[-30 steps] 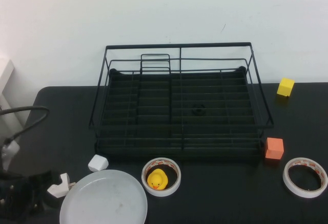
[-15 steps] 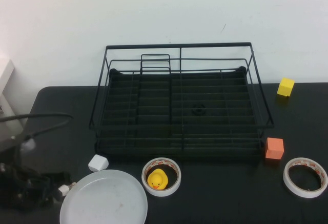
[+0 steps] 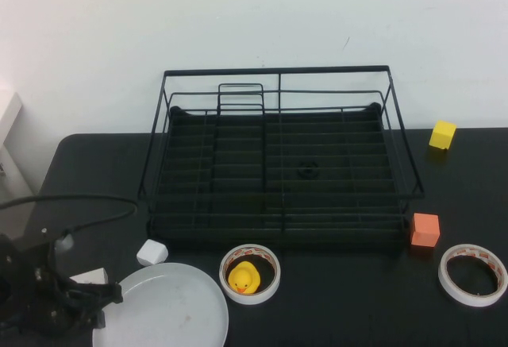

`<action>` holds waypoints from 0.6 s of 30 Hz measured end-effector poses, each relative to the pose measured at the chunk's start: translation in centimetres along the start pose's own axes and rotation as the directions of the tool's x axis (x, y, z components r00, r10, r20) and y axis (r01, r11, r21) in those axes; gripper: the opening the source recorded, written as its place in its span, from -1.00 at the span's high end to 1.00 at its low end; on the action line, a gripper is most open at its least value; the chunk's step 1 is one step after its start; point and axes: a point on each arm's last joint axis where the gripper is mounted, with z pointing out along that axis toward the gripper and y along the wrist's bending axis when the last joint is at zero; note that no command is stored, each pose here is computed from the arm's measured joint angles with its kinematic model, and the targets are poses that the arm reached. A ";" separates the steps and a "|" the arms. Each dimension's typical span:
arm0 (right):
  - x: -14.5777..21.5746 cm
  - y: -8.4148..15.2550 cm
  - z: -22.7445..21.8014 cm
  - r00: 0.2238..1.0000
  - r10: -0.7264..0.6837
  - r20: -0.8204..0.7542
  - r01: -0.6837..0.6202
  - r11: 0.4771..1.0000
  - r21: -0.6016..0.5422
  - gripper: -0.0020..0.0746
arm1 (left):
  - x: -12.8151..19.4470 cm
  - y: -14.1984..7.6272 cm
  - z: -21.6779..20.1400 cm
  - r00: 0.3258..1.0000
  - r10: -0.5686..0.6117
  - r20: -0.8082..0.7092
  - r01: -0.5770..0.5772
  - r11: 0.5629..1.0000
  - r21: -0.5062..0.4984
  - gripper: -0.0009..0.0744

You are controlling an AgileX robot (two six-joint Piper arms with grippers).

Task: Place plate on rack
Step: Pick up the plate from the table

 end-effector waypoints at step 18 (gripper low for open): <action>-0.3 3.9 -0.2 0.980 -0.135 -0.145 0.058 0.895 -0.442 0.95 | -2.6 -2.8 -8.0 0.995 0.047 0.092 -0.058 0.991 0.122 0.88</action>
